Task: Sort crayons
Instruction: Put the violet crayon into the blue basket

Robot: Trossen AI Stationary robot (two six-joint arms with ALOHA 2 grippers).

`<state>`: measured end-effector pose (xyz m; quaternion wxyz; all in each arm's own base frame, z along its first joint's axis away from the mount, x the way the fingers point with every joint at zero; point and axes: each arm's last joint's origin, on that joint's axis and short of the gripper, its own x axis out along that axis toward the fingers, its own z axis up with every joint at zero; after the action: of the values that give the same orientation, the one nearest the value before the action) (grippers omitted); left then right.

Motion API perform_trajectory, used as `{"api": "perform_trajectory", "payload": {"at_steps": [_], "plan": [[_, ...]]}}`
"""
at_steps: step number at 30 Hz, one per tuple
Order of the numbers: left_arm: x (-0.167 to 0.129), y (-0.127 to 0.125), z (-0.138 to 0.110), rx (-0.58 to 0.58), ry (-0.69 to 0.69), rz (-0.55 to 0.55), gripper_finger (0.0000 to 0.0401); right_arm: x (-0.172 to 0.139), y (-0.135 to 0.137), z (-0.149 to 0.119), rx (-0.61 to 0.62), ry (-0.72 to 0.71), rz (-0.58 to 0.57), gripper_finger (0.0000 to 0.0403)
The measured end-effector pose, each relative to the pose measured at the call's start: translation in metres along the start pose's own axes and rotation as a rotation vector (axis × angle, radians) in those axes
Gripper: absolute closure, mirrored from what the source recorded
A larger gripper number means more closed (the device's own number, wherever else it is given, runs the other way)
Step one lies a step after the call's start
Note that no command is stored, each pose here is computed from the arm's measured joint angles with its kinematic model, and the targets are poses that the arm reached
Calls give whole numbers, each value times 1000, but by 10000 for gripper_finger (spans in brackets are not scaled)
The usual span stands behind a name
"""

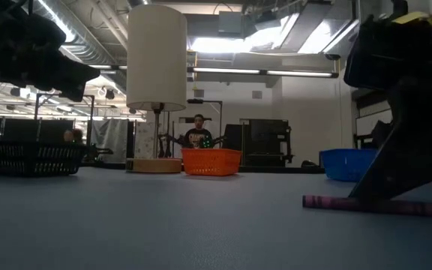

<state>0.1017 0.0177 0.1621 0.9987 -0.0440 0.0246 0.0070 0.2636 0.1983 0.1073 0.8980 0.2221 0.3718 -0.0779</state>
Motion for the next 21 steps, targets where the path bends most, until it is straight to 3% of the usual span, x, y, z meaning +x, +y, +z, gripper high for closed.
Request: {"api": "perform_trajectory", "payload": {"at_steps": [7, 21], "plan": [[0, 0, 0, 0, 0, 0, 401, 6, -1, -4, -13, 0, -17, 288], [0, 0, 0, -1, 1, 0, 401, 7, -3, -6, -151, -3, -36, 288]]}}
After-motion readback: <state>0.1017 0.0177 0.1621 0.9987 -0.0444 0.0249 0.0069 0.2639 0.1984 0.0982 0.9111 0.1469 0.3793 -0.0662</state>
